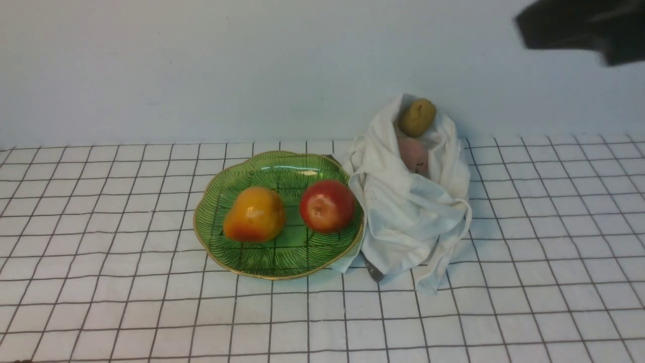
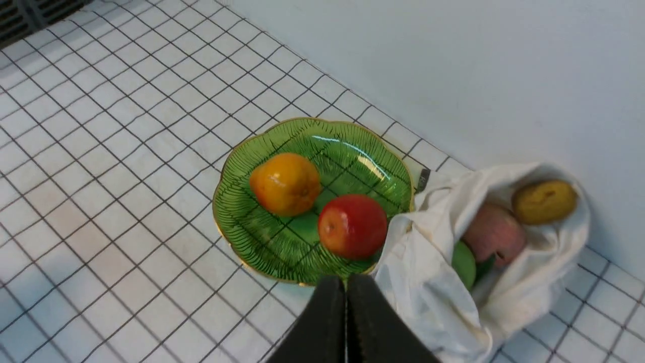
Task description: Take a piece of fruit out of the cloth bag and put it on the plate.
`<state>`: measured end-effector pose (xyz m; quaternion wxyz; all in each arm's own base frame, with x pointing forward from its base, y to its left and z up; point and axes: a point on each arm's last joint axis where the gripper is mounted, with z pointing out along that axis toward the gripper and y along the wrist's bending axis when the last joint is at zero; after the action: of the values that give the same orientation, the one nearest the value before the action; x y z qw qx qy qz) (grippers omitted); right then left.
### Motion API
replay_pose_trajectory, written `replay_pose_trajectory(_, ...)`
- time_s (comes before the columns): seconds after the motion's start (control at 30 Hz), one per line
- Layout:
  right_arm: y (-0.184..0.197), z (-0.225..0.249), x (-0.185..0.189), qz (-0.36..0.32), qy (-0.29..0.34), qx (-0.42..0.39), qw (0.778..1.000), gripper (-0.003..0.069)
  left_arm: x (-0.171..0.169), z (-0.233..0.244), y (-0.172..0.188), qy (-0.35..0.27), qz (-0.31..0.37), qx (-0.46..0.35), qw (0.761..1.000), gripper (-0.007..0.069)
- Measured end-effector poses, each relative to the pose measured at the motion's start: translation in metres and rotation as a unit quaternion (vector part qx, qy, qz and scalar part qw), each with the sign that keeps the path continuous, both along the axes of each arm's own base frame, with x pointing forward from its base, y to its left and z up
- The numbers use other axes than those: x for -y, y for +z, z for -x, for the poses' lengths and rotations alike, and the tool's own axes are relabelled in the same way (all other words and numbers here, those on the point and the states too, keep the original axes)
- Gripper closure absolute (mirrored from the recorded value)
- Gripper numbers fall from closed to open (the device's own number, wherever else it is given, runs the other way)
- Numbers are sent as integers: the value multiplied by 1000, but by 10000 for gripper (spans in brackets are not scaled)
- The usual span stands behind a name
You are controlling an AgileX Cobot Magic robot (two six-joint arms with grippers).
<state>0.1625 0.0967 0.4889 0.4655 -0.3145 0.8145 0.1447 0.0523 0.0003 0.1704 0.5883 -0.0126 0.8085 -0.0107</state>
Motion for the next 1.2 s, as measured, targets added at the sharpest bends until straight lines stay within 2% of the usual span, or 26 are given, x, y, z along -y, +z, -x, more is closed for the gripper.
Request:
replay_pose_trajectory(0.1, 1, 52, 29, -28, -28, 33, 999, 671, 0, 0, 0, 0, 0, 0, 1000, 630)
replay_pose_trajectory(0.2, -22, 96, 52, -71, -44, 97, 992, 671, 0, 0, 0, 0, 0, 0, 1000, 630)
replay_pose_trajectory(0.27, -47, 115, 63, -126, -57, 175, 975, 671, 0, 0, 0, 0, 0, 0, 1000, 630)
replay_pose_trajectory(0.4, -87, 129, 74, -182, -75, 269, 943, 671, 0, 0, 0, 0, 0, 0, 1000, 630)
replay_pose_trajectory(0.43, -97, 130, 75, -166, -161, 294, 927, 671, 0, 0, 0, 0, 0, 0, 1000, 630)
replay_pose_trajectory(0.47, -104, 129, 76, -194, -81, 289, 934, 671, 0, 0, 0, 0, 0, 0, 1000, 630)
replay_pose_trajectory(0.67, -129, 127, 75, -196, -85, 292, 932, 671, 0, 0, 0, 0, 0, 0, 1000, 630)
replay_pose_trajectory(1.2, -135, 126, 74, -185, -83, 276, 939, 673, 0, 0, 0, 0, 0, 0, 1000, 630)
